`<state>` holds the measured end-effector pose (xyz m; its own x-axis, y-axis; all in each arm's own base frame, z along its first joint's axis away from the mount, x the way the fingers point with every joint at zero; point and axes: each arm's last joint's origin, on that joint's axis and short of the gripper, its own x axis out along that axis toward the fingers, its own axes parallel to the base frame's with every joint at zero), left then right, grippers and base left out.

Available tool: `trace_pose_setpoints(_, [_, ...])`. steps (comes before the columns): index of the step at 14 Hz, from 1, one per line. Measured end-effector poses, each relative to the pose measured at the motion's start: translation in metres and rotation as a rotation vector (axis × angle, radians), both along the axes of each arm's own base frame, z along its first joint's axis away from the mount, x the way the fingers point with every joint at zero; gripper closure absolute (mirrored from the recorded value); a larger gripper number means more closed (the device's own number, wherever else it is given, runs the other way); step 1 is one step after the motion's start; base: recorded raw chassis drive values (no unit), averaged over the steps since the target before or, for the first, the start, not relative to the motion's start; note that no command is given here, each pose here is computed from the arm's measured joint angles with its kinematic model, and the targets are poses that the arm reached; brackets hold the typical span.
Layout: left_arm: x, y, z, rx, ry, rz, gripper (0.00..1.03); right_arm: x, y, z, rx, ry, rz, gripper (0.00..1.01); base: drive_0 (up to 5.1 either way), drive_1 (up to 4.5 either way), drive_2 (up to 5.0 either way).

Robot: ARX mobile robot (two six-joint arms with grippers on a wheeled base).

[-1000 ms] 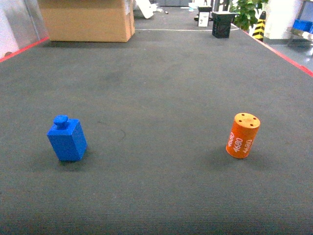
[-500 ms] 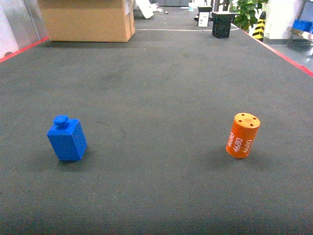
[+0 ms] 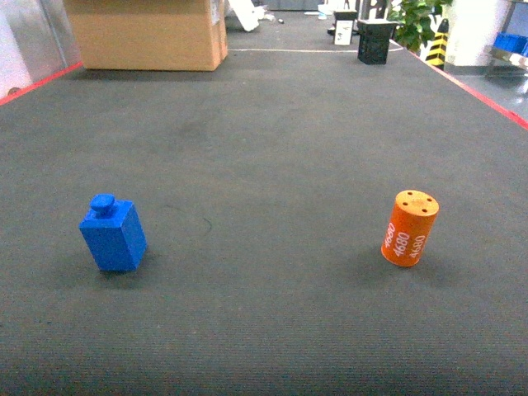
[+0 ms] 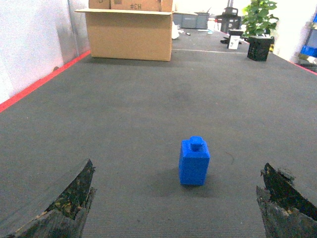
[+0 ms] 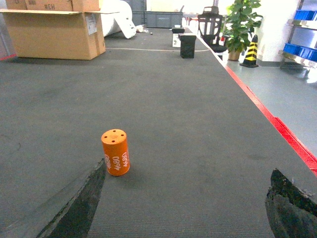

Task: Sort blue parts and orange caps into right shelf containers

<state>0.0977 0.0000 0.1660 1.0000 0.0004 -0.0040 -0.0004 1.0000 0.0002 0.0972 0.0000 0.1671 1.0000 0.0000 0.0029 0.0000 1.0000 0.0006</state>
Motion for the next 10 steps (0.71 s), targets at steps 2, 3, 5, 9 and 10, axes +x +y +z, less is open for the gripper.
trace_pose_setpoints(2, [0.000,0.000,0.000,0.000,0.000,0.000,0.05,0.000,0.000,0.000,0.000,0.000,0.000,0.03,0.0,0.00,0.0])
trace_pose_setpoints(3, [0.000,0.000,0.000,0.000,0.000,0.000,0.05,0.000,0.000,0.000,0.000,0.000,0.000,0.03,0.0,0.00,0.0])
trace_pose_setpoints(5, [0.000,0.000,0.000,0.000,0.000,0.000,0.05,0.000,0.000,0.000,0.000,0.000,0.000,0.03,0.0,0.00,0.0])
trace_pose_setpoints(9, [0.011,-0.012,0.002,0.027,0.030,0.198,0.05,0.010,0.012,-0.001,0.020,0.087,-0.138,0.03,0.0,0.00,0.0])
trace_pose_setpoints(10, [0.026,-0.016,0.003,0.043,0.037,0.302,0.05,0.024,0.026,0.008,0.029,0.050,-0.172,0.03,0.0,0.00,0.0])
